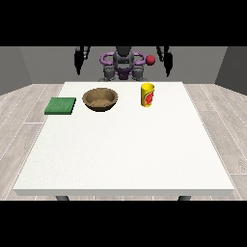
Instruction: Pick the cup and pour the ball into the bowl, then pick the bowl and place it on the pad
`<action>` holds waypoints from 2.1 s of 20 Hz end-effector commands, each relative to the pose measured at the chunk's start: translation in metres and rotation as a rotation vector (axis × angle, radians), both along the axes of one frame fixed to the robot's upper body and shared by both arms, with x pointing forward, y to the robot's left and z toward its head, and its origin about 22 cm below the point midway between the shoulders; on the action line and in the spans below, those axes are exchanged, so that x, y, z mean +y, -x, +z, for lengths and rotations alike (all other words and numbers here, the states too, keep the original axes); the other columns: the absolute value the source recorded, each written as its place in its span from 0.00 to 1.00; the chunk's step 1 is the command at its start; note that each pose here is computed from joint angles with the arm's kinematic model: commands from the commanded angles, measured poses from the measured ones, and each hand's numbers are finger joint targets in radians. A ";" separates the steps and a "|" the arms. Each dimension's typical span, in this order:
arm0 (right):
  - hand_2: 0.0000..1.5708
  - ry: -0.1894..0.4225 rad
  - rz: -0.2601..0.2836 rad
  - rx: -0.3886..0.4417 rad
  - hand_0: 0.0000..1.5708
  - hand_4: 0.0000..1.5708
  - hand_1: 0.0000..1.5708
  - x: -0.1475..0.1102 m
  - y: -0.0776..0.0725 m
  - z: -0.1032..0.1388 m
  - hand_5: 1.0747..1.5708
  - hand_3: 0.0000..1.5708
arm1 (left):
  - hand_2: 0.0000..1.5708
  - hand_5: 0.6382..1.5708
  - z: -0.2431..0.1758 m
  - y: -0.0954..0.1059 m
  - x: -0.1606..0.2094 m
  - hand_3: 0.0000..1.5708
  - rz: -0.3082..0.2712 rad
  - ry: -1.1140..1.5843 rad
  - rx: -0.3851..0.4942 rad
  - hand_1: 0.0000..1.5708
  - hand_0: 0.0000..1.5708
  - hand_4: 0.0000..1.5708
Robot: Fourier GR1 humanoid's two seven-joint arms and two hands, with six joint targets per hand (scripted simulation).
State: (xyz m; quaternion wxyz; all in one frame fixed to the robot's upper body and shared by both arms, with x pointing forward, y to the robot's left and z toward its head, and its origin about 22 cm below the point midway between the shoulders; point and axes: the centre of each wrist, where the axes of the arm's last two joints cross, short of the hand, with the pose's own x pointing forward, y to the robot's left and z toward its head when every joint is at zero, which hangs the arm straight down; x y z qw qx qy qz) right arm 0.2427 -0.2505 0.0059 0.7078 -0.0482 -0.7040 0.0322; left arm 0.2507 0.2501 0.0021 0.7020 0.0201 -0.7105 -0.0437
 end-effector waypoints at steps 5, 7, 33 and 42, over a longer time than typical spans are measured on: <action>0.00 0.030 0.004 -0.014 0.00 0.56 0.00 -0.008 -0.002 0.029 0.92 0.00 | 0.00 0.99 0.028 -0.002 0.009 0.00 0.008 -0.025 -0.010 0.00 0.00 0.42; 0.00 -0.139 -0.062 0.160 0.00 0.56 0.00 -0.014 0.016 0.016 0.92 0.00 | 0.00 0.99 0.018 0.014 -0.022 0.00 0.002 0.205 0.157 0.00 0.00 0.42; 0.00 -0.175 0.035 -0.254 0.00 0.44 0.00 -0.022 -0.010 0.079 0.95 0.00 | 0.00 0.91 0.020 -0.028 -0.028 0.00 0.073 0.055 -0.288 0.00 0.00 0.31; 0.00 -0.178 -0.013 -0.229 0.00 0.42 0.00 -0.055 -0.025 0.044 0.98 0.00 | 0.00 0.86 -0.023 -0.049 -0.033 0.00 0.019 0.017 -0.189 0.00 0.00 0.00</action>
